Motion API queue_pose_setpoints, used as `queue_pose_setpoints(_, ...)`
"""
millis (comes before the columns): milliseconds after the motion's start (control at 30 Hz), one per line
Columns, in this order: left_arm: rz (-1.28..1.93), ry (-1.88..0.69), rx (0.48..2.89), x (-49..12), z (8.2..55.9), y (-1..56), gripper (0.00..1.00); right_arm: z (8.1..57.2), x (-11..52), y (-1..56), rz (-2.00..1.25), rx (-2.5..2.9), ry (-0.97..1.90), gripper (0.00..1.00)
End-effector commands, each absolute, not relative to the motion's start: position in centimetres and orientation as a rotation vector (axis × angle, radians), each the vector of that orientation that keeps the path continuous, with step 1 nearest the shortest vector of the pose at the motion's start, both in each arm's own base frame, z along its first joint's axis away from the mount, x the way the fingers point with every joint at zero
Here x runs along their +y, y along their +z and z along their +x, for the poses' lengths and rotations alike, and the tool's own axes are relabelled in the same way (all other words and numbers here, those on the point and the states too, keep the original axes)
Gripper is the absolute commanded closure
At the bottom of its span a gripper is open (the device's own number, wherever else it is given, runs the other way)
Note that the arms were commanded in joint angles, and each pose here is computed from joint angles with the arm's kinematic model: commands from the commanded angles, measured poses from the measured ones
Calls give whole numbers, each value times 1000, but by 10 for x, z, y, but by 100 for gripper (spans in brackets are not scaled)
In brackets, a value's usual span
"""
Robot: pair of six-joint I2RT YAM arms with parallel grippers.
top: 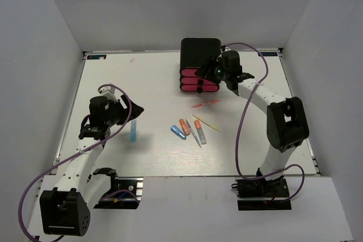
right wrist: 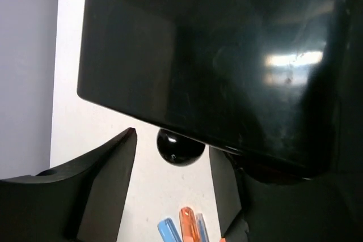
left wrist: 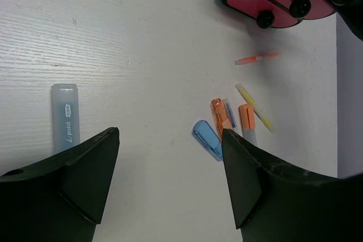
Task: Sort the stationery into containers
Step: Open the drawer in the storage box.
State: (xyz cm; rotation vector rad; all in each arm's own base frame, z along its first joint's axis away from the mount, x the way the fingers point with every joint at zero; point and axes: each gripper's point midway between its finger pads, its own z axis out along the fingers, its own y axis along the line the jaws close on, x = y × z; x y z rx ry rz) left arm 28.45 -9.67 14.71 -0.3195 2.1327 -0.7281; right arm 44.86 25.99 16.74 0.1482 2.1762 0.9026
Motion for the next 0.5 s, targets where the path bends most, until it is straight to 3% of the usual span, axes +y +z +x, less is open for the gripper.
queue_pose_setpoints(0,-322,-695,2130,-92,283,144,17,474,263,197,175,2047,901,43)
queue_pose_setpoints(100,-331,-685,2138,-91,282,142,17,473,263,188,190,2071,884,56)
queue_pose_setpoints(133,-335,-684,2146,-91,280,138,17,471,263,185,188,2077,887,66)
queue_pose_setpoints(233,-348,-672,2166,-89,279,133,17,463,263,183,156,2084,905,78)
queue_pose_setpoints(467,-381,-574,2287,-79,281,113,20,416,261,177,93,2120,956,80)
